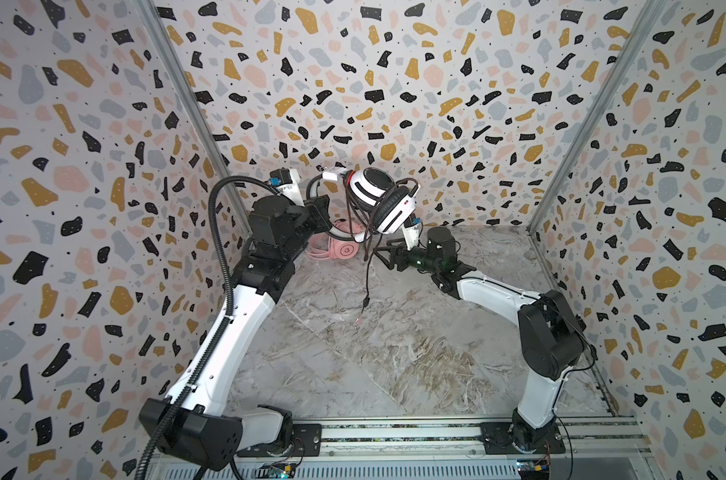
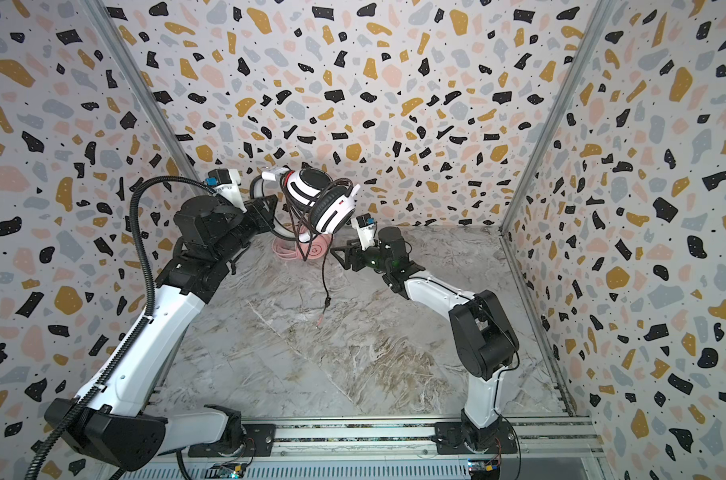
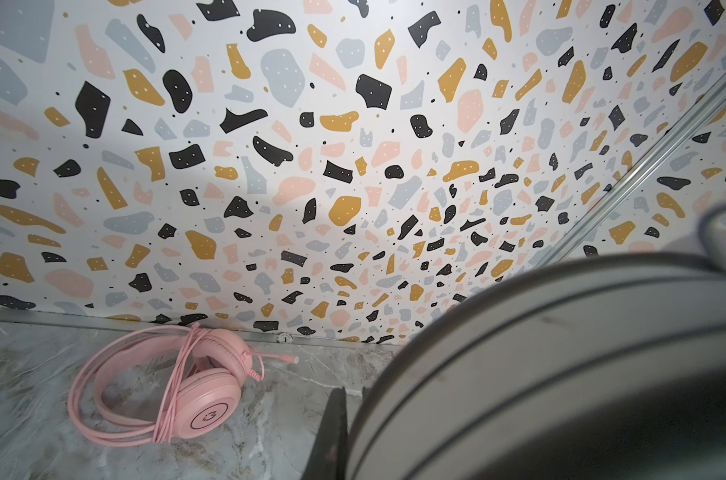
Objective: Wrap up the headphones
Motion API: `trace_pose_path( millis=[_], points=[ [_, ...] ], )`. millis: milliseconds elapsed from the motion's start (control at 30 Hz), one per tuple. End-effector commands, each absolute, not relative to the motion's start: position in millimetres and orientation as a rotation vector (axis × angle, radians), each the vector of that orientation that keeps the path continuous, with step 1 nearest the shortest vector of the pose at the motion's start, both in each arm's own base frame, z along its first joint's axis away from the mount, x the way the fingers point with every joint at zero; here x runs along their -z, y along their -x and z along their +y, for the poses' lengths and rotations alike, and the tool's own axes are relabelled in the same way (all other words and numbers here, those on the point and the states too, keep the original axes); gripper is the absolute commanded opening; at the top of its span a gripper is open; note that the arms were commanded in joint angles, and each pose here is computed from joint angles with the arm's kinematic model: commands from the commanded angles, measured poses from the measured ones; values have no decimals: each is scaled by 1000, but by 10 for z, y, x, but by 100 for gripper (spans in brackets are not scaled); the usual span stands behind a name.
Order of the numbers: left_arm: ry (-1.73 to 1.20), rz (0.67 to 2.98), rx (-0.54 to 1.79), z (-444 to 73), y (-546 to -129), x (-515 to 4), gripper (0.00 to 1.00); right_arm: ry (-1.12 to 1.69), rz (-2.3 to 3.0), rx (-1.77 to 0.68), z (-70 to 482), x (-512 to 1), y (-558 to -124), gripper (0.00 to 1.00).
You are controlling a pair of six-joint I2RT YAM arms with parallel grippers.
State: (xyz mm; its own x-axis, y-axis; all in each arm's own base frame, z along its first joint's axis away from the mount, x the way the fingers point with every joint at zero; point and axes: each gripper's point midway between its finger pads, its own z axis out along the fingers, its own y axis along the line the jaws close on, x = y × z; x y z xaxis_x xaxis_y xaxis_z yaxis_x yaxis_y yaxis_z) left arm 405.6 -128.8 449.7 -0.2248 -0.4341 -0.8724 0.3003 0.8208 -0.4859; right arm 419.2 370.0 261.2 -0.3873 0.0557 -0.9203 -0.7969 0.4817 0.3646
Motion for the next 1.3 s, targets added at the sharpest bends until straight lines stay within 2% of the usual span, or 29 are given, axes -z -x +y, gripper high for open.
trace_pose_path(
  millis=[0, 233, 400, 633, 1033, 1267],
  points=[
    [84, 1512, 715, -1250, -3920, -5050, 0, 652, 1641, -1102, 3577, -2928, -3994, 74],
    [77, 1515, 736, -1284, -3932, -5031, 0, 633, 1634, -1111, 3025, -2891, -3790, 74],
    [76, 1512, 779, -1333, -3953, -4989, 0, 663, 1619, -1124, 2915, -2848, -3734, 74],
    [68, 1524, 792, -1362, -3960, -4965, 0, 691, 1582, -1119, 3051, -2860, -3788, 74],
    [62, 1551, 773, -1359, -3955, -4902, 0, 786, 1540, -1193, 3683, -2931, -3813, 74],
    [67, 1555, 773, -1357, -3965, -4876, 0, 830, 1566, -1283, 4001, -2760, -3745, 66]
  ],
)
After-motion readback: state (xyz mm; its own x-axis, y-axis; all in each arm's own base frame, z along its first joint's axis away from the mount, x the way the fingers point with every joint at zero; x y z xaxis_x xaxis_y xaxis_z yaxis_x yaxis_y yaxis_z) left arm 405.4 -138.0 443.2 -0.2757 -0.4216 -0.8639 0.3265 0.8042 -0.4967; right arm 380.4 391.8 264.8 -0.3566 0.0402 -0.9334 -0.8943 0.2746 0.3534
